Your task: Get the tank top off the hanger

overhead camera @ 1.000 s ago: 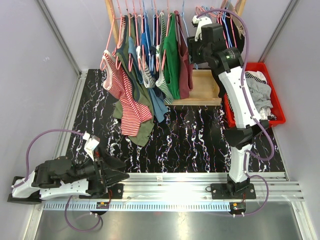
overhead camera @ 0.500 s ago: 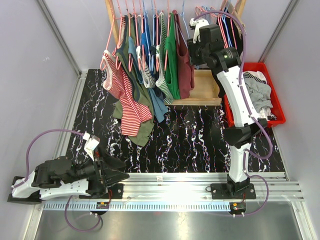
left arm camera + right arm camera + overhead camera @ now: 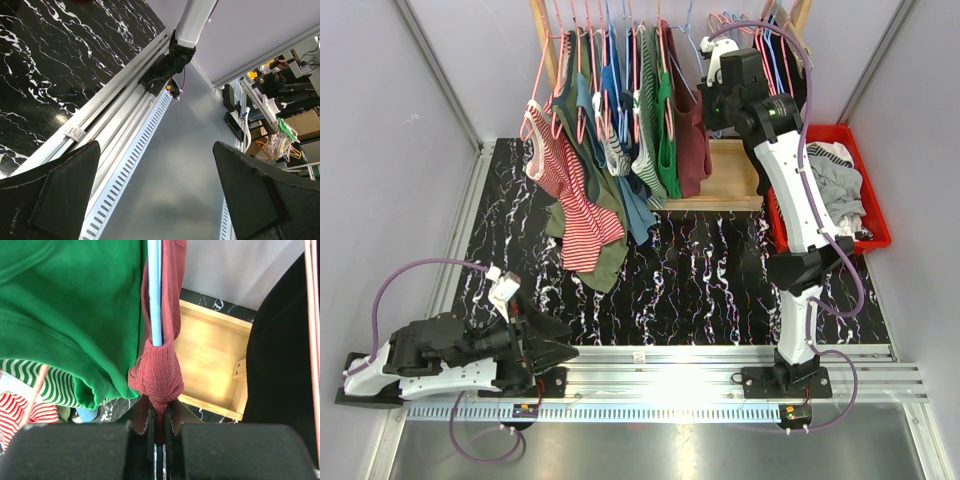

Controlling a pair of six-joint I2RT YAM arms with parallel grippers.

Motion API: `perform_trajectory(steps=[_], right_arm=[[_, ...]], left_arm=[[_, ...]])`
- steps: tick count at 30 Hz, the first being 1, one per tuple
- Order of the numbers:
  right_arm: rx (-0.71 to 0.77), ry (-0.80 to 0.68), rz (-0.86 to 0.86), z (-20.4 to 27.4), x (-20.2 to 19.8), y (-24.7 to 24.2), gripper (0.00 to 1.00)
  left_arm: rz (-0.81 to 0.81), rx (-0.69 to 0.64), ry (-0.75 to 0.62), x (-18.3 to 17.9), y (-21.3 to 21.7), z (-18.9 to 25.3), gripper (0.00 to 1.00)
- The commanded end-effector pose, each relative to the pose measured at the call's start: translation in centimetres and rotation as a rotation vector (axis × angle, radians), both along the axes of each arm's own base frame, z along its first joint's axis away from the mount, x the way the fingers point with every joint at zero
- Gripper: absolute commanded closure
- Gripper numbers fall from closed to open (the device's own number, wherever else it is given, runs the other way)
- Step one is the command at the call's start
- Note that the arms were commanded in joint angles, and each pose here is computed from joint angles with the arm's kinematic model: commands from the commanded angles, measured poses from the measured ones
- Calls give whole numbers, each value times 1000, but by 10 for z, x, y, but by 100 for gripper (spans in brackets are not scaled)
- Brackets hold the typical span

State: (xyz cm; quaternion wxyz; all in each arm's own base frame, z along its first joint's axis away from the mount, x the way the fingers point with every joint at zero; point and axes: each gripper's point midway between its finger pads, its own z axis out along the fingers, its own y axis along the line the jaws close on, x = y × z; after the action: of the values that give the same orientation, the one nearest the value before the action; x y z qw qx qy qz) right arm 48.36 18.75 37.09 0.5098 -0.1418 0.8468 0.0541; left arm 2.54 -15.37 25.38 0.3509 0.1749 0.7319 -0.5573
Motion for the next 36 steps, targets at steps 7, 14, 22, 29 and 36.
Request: perform_trajectory(steps=[7,14,22,29,36], right_arm=[[222,-319,-91,118,-20,-31,100],[250,-358,-94,140,-38,-40,100],[286,-274,-30,113,-95,-43,100],[403,-293,94,97,-202,-55,100],[533,-326,331,86,-340,-61,100]], left_arm=[[25,-158,-29,3,20,33,1],[33,-155,-30,4,23,36,1],[37,-144,-45,6,20,39,1],[42,-93,-81,10,10,41,1],[51,10,-130,16,-8,39,1]])
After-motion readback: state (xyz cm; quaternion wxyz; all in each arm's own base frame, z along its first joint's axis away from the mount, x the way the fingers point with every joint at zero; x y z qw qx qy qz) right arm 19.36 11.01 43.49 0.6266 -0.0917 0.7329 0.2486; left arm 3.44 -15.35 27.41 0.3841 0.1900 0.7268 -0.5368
